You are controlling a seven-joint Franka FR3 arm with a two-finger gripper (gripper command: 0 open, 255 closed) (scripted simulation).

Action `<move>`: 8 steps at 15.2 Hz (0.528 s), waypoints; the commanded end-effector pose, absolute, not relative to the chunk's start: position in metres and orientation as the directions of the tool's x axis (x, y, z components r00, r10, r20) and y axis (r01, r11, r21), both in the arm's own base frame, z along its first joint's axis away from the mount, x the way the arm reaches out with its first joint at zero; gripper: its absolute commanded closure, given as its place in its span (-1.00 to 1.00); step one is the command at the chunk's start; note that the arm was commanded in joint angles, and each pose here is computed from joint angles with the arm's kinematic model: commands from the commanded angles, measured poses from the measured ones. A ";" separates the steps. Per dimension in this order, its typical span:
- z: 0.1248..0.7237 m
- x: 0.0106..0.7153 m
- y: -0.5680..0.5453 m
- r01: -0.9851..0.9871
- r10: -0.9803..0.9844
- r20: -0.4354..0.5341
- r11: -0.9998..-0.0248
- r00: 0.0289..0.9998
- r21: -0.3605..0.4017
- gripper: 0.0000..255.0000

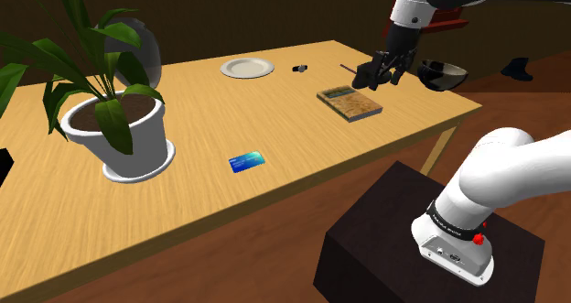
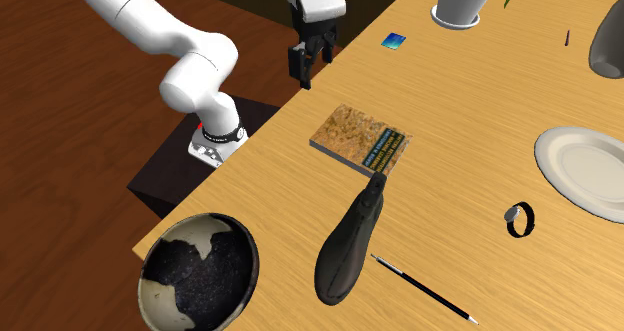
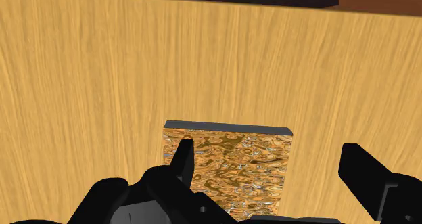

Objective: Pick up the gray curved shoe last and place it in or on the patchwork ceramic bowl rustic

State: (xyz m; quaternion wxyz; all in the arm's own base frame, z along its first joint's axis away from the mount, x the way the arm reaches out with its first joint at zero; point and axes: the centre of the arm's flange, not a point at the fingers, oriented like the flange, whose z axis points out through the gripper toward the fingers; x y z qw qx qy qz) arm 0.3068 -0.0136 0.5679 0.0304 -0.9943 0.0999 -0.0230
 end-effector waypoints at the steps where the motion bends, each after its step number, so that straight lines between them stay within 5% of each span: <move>1: 0.568 0.307 -0.014 -0.197 -0.200 0.040 -0.978 0.979 -0.065 -1.00; 8: 0.560 0.381 -0.051 -0.486 -0.485 0.072 -0.874 0.871 -0.007 -1.00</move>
